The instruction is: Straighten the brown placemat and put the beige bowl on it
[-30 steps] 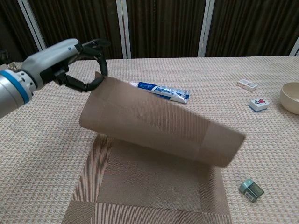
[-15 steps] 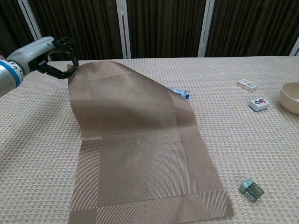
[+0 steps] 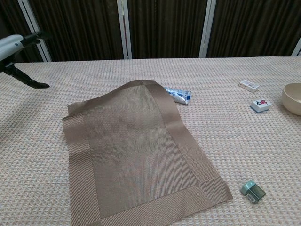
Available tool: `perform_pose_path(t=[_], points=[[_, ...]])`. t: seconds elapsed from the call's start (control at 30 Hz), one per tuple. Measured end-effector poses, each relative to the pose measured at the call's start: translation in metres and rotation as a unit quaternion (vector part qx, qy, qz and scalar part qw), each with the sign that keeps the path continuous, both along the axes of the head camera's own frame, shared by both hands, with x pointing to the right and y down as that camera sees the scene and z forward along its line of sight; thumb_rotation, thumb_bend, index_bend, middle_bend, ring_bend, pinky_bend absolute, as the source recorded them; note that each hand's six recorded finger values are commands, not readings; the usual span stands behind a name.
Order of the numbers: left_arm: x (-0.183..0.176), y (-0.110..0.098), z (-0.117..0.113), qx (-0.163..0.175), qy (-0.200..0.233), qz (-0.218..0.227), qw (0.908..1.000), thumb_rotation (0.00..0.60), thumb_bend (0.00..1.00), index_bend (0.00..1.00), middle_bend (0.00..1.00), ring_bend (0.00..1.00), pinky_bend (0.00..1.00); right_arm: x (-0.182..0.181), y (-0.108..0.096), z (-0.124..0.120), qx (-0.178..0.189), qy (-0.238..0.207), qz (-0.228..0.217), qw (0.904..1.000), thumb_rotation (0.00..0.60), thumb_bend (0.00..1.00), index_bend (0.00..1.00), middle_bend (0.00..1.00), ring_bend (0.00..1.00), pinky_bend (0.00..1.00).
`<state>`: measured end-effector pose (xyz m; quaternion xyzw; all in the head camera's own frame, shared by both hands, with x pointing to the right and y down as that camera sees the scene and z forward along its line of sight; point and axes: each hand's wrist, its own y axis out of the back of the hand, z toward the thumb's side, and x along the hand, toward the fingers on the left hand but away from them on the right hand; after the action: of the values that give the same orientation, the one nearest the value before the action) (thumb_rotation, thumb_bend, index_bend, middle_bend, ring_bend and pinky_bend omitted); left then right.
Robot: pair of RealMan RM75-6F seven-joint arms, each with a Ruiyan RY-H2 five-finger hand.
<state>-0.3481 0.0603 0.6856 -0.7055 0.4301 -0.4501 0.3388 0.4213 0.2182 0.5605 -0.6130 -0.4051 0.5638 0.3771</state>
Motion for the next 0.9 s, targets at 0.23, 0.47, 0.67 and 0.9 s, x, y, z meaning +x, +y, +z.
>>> perform_pose_path(t=[0.23, 0.47, 0.67, 0.9], points=[[-0.034, 0.022, -0.052, 0.078, -0.049, -0.011, 0.9957, 0.600, 0.00, 0.00, 0.00, 0.00, 0.00, -0.030, 0.000, 0.000, -0.017, -0.016, -0.070, 0.9973, 0.600, 0.00, 0.01, 0.00, 0.00, 0.00], [-0.050, 0.055, -0.098, 0.067, -0.082, -0.036, 0.9938, 0.600, 0.00, 0.00, 0.00, 0.00, 0.00, -0.085, 0.001, 0.017, -0.072, -0.062, -0.194, 0.9763, 0.600, 0.00, 0.03, 0.00, 0.00, 0.00], [-0.066, 0.087, -0.136, 0.047, -0.138, -0.061, 0.9875, 0.600, 0.00, 0.00, 0.00, 0.00, 0.00, -0.132, 0.004, 0.039, -0.109, -0.072, -0.293, 0.9471, 0.600, 0.00, 0.04, 0.00, 0.00, 0.00], [-0.078, 0.114, -0.147, 0.027, -0.157, -0.078, 0.9842, 0.600, 0.00, 0.00, 0.00, 0.00, 0.00, -0.181, 0.014, 0.062, -0.132, -0.075, -0.359, 0.9207, 0.600, 0.00, 0.07, 0.00, 0.00, 0.00]])
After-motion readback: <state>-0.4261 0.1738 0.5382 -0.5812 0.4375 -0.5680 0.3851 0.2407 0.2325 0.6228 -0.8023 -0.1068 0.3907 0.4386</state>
